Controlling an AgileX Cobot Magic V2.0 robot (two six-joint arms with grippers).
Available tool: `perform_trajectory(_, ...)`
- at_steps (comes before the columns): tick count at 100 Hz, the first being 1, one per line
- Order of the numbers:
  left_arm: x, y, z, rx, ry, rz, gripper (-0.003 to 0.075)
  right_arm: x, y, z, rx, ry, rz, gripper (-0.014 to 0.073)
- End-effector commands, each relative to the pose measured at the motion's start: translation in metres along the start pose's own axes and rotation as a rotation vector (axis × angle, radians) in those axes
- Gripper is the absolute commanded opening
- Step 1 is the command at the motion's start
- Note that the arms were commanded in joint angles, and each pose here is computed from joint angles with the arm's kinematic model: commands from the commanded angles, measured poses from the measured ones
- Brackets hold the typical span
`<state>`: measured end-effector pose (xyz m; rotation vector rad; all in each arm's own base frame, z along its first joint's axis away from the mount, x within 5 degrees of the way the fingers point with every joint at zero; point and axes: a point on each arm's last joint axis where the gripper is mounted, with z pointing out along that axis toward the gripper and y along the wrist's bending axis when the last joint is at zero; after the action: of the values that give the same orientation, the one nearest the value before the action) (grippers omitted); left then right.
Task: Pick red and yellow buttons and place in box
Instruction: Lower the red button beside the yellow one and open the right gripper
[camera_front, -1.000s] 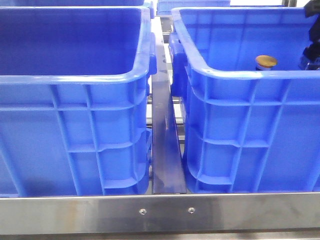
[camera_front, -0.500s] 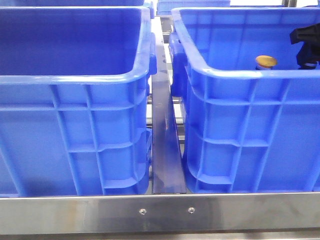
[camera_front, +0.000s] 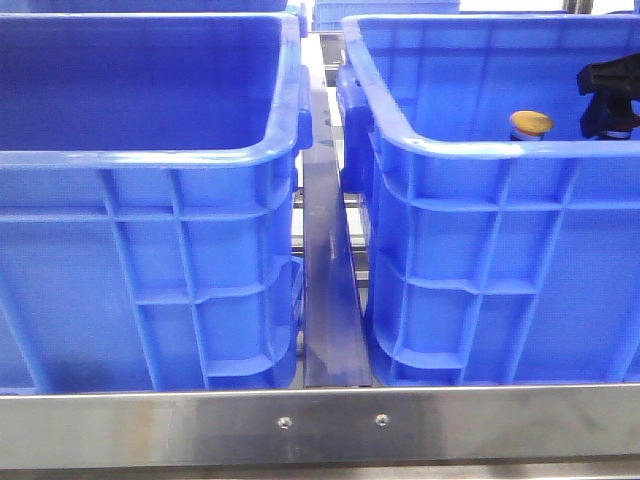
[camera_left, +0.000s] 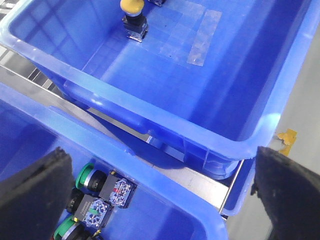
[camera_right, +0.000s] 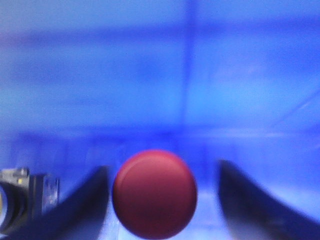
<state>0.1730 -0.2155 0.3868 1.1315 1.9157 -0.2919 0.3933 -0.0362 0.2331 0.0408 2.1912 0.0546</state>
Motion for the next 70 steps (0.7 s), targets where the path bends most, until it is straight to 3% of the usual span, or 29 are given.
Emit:
perform_trajectory(1, -0.014, 0.002, -0.017, -0.012, -0.118, 0.004, 0.0672, -0.025, -0.001, -0.022, 0.017, -0.097, -0.011, 0.0552)
perform_trajectory(33, -0.015, 0.003, -0.020, -0.022, -0.131, 0.012, 0.0672, -0.037, 0.010, -0.057, -0.058, -0.124, -0.028, 0.0546)
perform_trajectory(42, -0.017, 0.004, -0.026, -0.025, -0.157, 0.010, 0.0672, -0.036, 0.012, -0.071, -0.064, -0.135, -0.031, 0.0506)
perform_trajectory(52, -0.019, 0.005, -0.037, -0.032, -0.204, 0.007, 0.0672, -0.031, 0.013, -0.091, -0.059, -0.156, -0.032, 0.0382)
perform_trajectory(64, -0.020, 0.005, -0.045, -0.025, -0.248, -0.008, 0.0665, -0.027, 0.018, -0.123, -0.057, -0.203, -0.039, 0.0137)
perform_trajectory(70, -0.018, 0.004, -0.046, -0.019, -0.263, -0.014, 0.0620, -0.023, 0.020, -0.140, -0.056, -0.229, -0.043, 0.0012)
